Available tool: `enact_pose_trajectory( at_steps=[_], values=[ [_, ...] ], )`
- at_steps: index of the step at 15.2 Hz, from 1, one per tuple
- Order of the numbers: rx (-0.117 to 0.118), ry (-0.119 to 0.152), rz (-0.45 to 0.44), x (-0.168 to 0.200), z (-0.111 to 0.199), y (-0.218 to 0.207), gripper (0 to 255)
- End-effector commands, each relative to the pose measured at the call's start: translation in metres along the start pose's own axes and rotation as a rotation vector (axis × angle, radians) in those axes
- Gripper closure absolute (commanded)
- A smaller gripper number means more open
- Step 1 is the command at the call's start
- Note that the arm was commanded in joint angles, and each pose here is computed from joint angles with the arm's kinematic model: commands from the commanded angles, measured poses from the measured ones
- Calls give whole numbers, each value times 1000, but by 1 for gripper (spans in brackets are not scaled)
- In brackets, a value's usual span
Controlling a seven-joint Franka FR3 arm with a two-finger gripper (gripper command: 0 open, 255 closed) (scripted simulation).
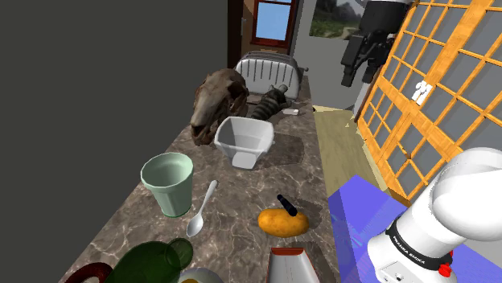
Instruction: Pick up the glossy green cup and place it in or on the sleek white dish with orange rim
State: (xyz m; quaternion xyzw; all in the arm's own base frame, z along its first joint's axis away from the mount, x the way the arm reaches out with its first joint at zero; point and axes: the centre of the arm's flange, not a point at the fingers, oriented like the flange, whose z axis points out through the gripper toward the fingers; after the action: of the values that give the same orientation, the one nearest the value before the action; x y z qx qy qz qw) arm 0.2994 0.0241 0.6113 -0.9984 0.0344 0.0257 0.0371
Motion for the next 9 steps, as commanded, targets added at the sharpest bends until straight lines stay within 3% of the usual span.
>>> enact_pose_trajectory(
  at_steps=[1, 9],
  values=[
    [0, 0, 0, 0, 0, 0, 0],
    [57, 26, 40, 28, 61, -72, 0]
  ],
)
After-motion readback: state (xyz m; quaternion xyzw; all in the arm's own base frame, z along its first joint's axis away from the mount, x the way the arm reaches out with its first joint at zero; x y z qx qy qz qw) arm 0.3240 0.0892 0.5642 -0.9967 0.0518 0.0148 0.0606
